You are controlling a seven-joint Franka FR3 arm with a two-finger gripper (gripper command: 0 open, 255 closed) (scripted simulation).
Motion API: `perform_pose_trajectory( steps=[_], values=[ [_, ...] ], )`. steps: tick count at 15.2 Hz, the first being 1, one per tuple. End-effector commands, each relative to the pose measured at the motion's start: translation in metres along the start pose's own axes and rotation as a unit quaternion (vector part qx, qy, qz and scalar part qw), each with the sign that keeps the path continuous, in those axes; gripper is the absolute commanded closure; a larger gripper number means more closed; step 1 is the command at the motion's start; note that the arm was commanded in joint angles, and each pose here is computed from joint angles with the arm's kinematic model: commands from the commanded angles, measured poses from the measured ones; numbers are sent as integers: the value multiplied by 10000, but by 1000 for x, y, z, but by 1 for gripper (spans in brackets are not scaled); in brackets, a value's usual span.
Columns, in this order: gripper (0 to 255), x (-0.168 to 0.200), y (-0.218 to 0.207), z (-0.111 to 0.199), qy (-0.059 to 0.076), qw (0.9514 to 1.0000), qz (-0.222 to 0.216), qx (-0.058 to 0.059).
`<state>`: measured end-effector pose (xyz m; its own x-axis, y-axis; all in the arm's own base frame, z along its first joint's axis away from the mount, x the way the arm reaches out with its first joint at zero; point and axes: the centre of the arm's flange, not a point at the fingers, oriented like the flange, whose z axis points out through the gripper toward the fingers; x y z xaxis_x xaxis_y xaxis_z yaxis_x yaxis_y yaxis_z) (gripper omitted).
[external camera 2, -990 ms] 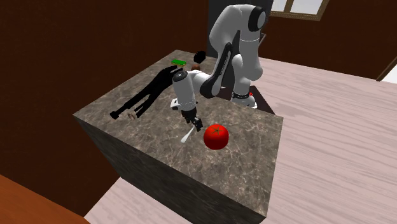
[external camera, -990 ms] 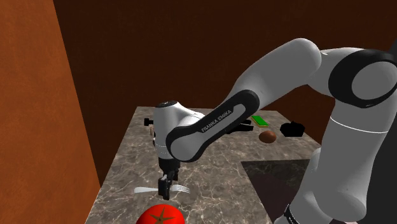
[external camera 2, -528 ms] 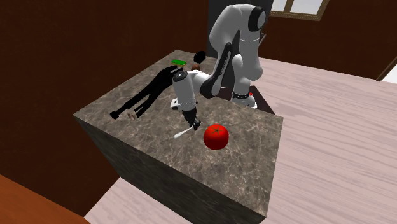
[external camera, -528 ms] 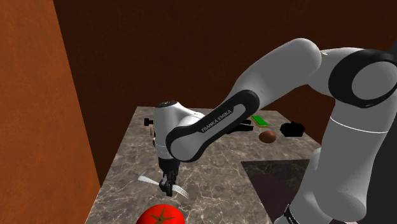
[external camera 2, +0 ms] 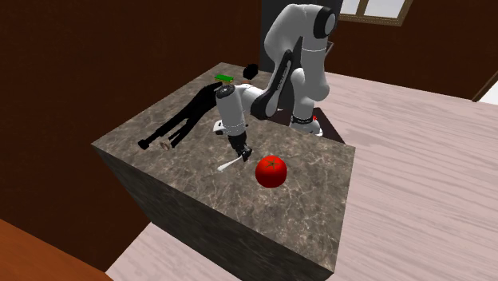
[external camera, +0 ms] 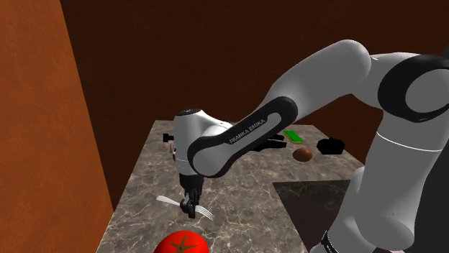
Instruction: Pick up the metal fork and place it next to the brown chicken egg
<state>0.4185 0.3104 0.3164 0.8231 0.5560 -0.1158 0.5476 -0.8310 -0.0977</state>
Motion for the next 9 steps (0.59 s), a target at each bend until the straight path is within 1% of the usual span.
perform_pose_trajectory(
  steps=[1, 9],
  values=[
    [255, -1, -1, -10, -1, 10000, 0, 0],
    [255, -6, -6, -52, -1, 10000, 0, 0]
  ],
)
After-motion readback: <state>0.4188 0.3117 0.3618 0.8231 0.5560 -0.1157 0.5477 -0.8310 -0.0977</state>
